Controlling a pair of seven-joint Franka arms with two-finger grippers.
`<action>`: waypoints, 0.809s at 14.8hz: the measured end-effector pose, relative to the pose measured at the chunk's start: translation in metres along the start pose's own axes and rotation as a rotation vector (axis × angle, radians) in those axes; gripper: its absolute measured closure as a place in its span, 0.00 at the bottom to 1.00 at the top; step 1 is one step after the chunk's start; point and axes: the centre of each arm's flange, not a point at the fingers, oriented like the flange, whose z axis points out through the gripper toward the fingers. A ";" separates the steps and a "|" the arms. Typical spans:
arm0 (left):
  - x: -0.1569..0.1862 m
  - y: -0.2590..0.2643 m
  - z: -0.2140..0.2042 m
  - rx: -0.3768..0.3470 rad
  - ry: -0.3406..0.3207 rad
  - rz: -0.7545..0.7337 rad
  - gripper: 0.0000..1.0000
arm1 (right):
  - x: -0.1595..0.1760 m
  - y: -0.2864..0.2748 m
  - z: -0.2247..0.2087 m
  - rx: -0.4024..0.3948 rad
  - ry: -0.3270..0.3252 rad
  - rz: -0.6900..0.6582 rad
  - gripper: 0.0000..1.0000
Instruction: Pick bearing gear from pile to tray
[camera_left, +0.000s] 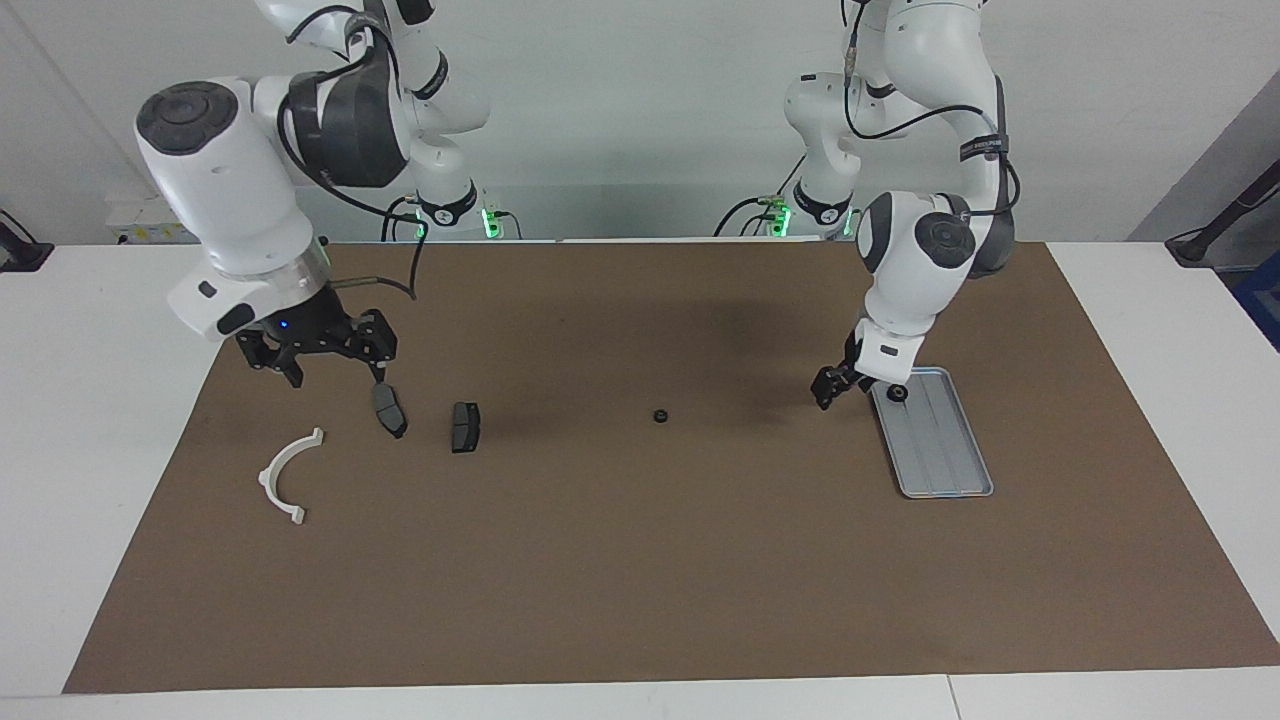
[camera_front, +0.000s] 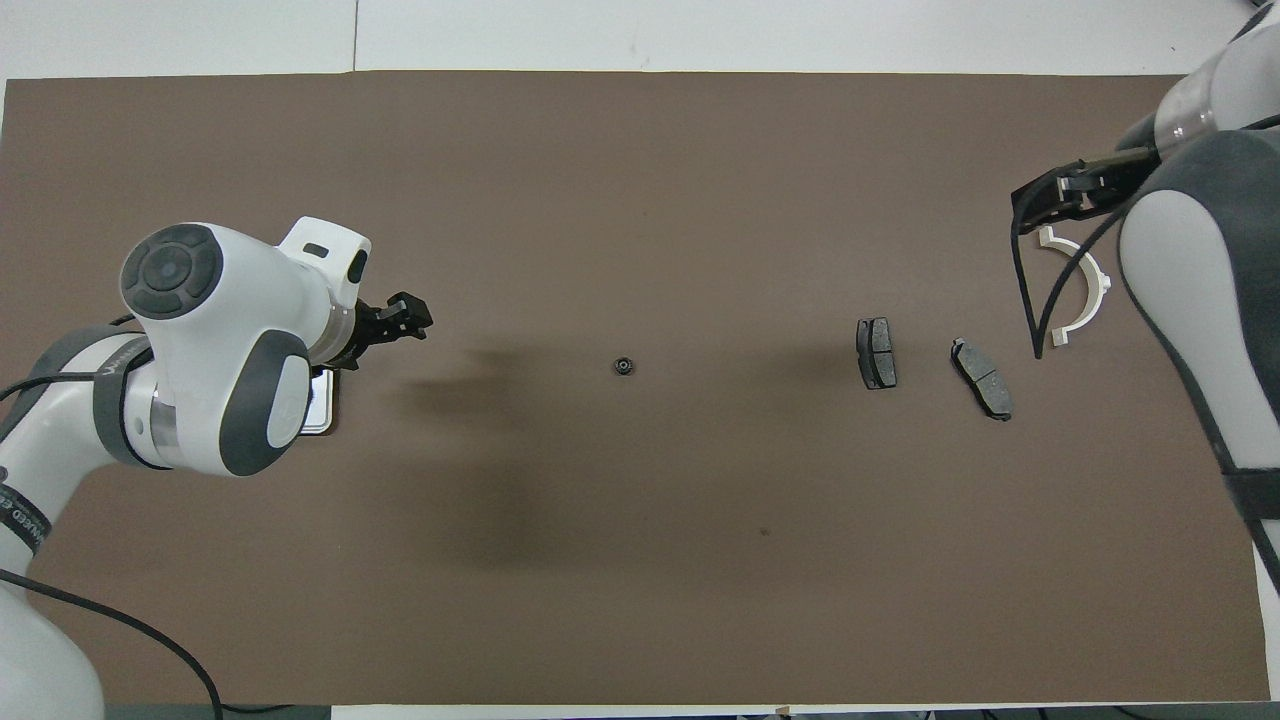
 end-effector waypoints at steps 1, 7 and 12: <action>-0.006 0.017 -0.004 -0.001 -0.001 -0.008 0.00 | -0.011 0.002 -0.014 0.001 -0.008 0.003 0.00; -0.039 0.140 -0.005 0.008 -0.021 -0.110 0.00 | -0.050 0.008 -0.049 0.006 -0.046 -0.060 0.00; -0.069 0.219 0.040 0.033 -0.035 -0.104 0.00 | -0.053 0.026 -0.028 0.009 -0.067 -0.044 0.00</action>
